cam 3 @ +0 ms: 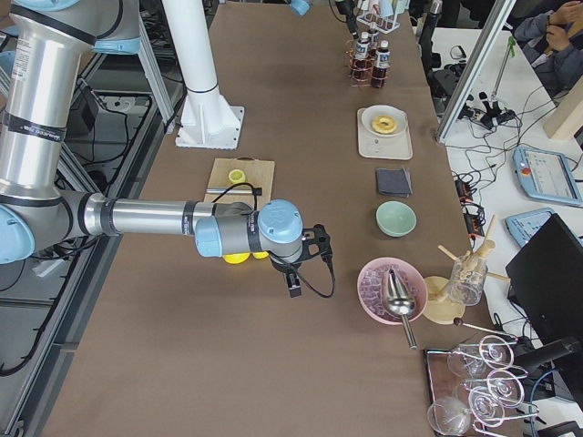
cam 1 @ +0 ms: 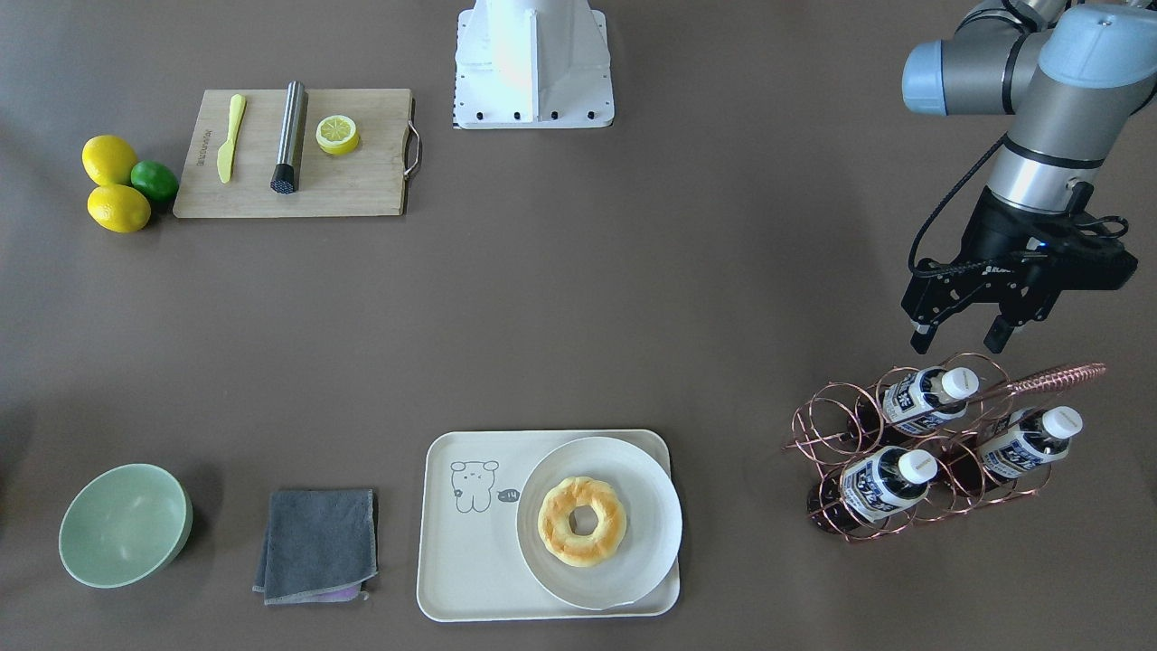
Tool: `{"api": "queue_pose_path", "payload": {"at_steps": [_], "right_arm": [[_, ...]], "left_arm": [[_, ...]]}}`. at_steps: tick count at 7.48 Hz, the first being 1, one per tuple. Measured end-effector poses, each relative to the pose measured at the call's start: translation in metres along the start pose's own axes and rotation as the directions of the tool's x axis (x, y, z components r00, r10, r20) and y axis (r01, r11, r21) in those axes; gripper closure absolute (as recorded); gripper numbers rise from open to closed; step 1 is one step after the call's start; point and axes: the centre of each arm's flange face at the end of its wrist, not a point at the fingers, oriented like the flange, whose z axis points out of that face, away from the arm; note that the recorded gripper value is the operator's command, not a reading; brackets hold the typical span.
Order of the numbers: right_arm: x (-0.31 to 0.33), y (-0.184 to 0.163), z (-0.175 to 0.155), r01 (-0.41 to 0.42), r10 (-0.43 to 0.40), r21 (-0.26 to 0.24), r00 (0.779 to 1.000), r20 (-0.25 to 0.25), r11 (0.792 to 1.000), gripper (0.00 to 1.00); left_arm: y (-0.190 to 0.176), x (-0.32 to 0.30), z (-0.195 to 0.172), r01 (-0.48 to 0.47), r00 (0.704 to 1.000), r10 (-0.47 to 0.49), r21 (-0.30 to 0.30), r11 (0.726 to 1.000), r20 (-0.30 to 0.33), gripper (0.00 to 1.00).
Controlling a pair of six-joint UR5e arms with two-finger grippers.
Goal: Place tea on tray
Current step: 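Reach the left gripper to the copper rack and grasp a tea bottle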
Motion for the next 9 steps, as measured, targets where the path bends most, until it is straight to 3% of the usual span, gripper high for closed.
{"api": "queue_pose_path", "payload": {"at_steps": [5, 9], "right_arm": [[0.001, 0.001, 0.002, -0.003, 0.003, -0.003, 1.000, -0.002, 1.000, 0.00], [0.002, 0.001, 0.002, -0.010, 0.010, -0.004, 1.000, -0.002, 1.000, 0.00]], "left_arm": [[-0.029, 0.006, 0.018, 0.001, 1.000, -0.001, 0.012, 1.000, 0.011, 0.21], [-0.036, 0.007, 0.024, 0.004, 1.000, -0.004, 0.012, 1.000, 0.014, 0.51]]}}
